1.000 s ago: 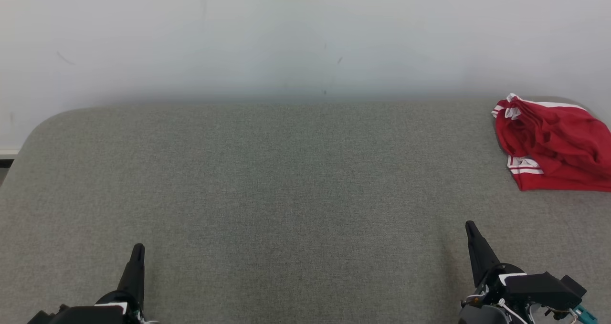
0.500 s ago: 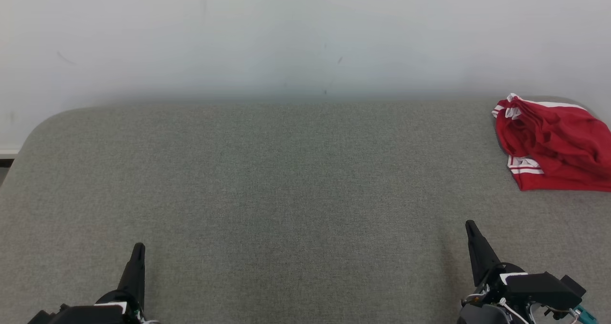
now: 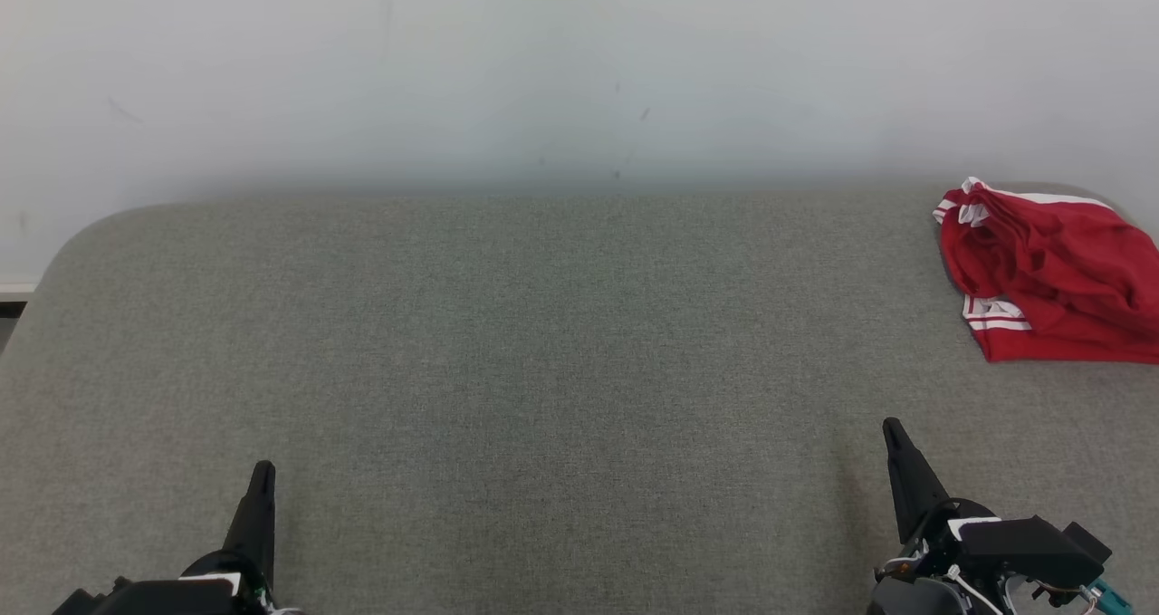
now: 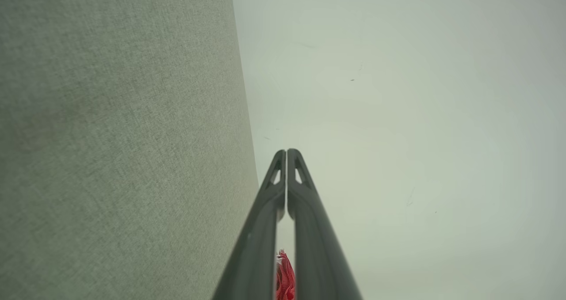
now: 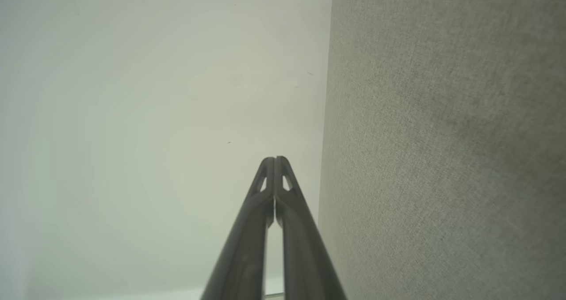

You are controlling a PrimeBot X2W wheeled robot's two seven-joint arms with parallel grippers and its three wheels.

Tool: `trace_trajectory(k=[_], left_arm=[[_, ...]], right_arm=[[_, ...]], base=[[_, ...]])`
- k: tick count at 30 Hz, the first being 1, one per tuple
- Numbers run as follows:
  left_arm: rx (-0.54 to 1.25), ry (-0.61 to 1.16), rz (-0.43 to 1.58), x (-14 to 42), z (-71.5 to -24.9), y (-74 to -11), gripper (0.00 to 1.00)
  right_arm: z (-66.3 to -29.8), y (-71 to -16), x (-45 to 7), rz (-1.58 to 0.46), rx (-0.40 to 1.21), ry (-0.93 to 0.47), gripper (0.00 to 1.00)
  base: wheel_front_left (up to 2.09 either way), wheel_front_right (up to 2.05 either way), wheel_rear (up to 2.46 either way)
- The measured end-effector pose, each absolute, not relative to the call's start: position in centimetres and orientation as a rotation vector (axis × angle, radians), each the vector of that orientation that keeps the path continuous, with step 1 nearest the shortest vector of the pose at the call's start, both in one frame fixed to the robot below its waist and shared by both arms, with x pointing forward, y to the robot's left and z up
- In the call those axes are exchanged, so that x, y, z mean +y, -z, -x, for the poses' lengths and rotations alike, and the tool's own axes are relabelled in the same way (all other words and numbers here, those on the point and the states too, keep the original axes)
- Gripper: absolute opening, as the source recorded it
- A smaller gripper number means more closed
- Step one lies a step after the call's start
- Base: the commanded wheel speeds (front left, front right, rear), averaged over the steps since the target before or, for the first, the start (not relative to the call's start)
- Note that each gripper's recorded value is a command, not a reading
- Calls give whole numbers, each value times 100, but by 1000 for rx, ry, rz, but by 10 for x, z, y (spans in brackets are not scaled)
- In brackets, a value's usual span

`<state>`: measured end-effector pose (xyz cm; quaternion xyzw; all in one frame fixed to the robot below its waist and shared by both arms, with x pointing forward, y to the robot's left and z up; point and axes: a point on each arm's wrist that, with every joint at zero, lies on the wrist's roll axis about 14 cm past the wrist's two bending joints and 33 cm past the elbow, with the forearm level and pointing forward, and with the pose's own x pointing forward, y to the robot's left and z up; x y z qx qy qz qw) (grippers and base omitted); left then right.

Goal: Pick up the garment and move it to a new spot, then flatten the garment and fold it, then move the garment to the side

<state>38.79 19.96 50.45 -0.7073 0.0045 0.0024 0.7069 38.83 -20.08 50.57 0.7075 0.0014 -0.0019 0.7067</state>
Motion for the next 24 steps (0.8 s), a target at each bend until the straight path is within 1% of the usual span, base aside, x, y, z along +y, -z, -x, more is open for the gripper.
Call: trace_trajectory(k=[24], left_arm=[[10,-5,1572,200,-388,-505,0]], right_arm=[[-388,-506,-201,-1572,3,4,0]], base=[[0,0,0]])
